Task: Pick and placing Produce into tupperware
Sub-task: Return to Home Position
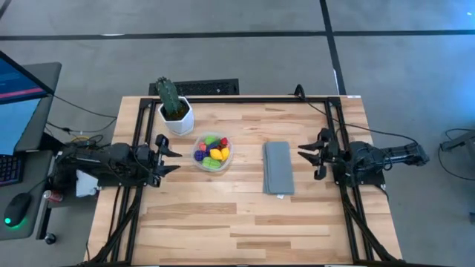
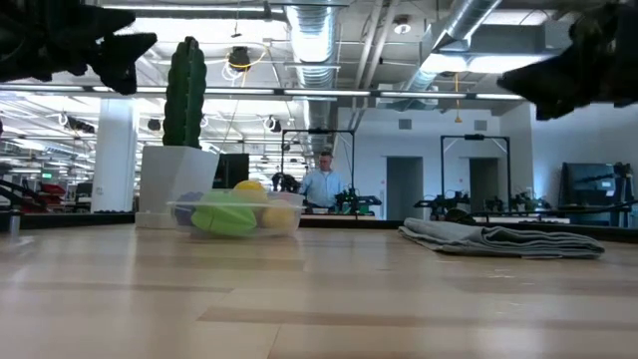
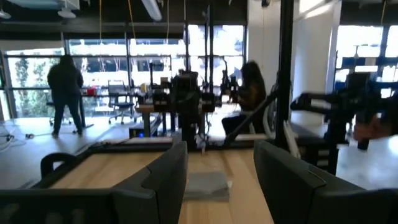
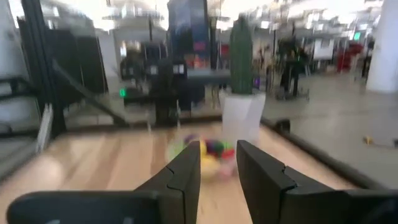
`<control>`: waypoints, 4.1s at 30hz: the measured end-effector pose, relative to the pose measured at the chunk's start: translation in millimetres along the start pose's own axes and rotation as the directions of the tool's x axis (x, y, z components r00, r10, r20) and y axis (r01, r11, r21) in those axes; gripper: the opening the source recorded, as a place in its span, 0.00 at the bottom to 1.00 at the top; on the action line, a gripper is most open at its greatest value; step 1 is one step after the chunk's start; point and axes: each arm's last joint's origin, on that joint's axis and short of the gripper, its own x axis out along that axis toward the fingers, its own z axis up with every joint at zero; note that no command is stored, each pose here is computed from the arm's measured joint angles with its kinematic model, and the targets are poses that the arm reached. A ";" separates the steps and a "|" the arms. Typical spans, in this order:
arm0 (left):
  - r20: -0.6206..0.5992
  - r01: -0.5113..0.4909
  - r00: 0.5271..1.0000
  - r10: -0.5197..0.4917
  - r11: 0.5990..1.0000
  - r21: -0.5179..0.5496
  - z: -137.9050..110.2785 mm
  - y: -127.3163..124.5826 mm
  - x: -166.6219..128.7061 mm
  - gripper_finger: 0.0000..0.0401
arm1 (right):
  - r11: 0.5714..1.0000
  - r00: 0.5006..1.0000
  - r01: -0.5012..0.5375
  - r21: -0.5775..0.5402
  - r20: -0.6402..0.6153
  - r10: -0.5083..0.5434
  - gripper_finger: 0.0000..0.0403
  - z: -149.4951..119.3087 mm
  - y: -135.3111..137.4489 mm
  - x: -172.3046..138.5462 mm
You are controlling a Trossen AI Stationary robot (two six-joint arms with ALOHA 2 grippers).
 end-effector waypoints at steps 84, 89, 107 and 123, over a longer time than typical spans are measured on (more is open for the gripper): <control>-0.188 -0.020 0.981 0.037 0.996 0.092 -18.4 1.0 -1.7 0.44 | 0.983 0.998 0.015 -0.182 -0.058 -0.026 0.31 -5.6 -2.6 1.1; -0.188 -0.020 0.981 0.037 0.996 0.091 -18.4 1.0 -1.7 0.44 | 0.983 0.998 0.015 -0.182 -0.058 -0.026 0.31 -5.6 -2.6 1.1; -0.189 -0.020 0.981 0.037 0.996 0.091 -18.5 1.1 -1.7 0.44 | 0.983 0.998 0.016 -0.182 -0.058 -0.026 0.31 -5.5 -2.6 1.1; -0.189 -0.020 0.981 0.037 0.996 0.091 -18.5 1.0 -1.7 0.44 | 0.983 0.998 0.016 -0.182 -0.058 -0.026 0.31 -5.6 -2.6 1.1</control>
